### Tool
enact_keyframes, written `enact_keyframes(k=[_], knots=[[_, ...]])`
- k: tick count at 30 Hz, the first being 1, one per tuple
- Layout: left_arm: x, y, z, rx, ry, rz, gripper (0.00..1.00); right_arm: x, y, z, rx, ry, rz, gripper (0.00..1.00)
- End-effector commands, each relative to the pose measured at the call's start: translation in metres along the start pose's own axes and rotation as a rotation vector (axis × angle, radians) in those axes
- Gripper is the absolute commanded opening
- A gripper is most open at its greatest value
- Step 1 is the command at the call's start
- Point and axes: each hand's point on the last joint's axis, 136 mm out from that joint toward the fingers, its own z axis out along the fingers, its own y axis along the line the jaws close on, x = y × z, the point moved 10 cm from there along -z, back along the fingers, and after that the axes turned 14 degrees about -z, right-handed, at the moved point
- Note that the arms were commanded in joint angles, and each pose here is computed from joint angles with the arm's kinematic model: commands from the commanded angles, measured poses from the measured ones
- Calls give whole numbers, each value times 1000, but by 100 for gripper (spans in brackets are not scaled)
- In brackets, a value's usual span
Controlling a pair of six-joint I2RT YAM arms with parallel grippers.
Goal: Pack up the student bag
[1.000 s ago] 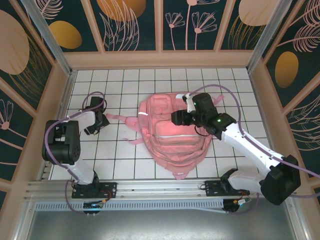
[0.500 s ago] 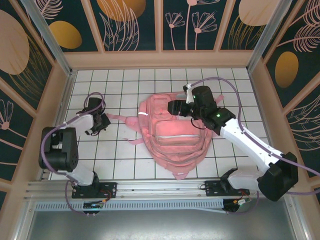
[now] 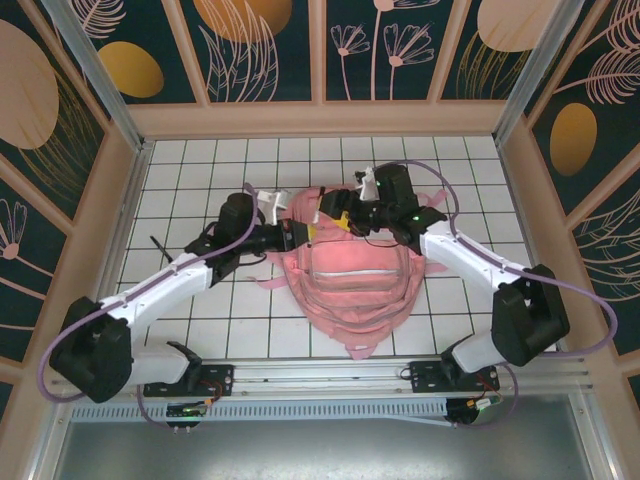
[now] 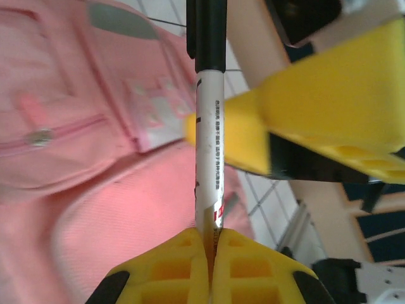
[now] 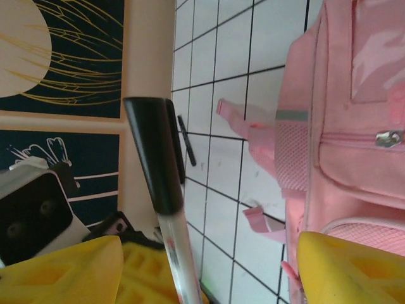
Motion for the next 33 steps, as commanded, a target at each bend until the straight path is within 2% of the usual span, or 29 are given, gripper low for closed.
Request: enact_keyframes(k=[1,2,3,5,6,7,8,10,11,13,16,19,21,23,26,29,30,32,33], knots=[[7,-12,13,120,54,1,3,1,-1,6,-43,23,30,71],[10,-13,15,131,59,7,3,1,-3,6,-36,14,27,65],[12,-14,16,142,66,5,4,2,-4,7,-38,10,22,55],[16,-18,16,193,83,19,6,2,-7,10,-40,7,20,20],[18,-19,15,212,93,35,9,-4,-15,6,-34,-11,28,8],[20,-20,14,219,102,52,20,-5,-14,7,-52,-8,18,0],[20,-18,13,199,100,66,42,-5,-13,5,-59,-8,13,0],[19,-18,11,141,101,149,64,-6,-11,-2,-41,-21,-2,0],[20,-20,10,116,115,220,69,-8,-12,-9,-12,-31,-8,0],[24,-23,9,105,159,423,71,-12,-19,-28,65,-58,-8,0],[34,-18,17,-28,153,739,74,-21,-34,-64,203,-129,-8,0],[44,-8,36,-135,210,995,72,-26,-46,-101,317,-191,0,0],[57,1,46,-130,323,1155,80,-26,-49,-120,366,-229,-5,0],[66,8,52,-75,395,1221,89,-24,-52,-139,410,-263,-4,0],[66,12,61,-88,348,1264,88,-19,-54,-153,432,-288,1,0],[68,22,73,-170,383,1342,87,-13,-54,-157,425,-302,7,0],[68,23,76,-174,416,1352,81,-13,-54,-157,414,-301,8,0],[65,19,83,-180,465,1329,62,-11,-51,-155,374,-285,13,0],[63,16,85,-178,475,1315,56,-10,-51,-155,364,-276,18,0]])
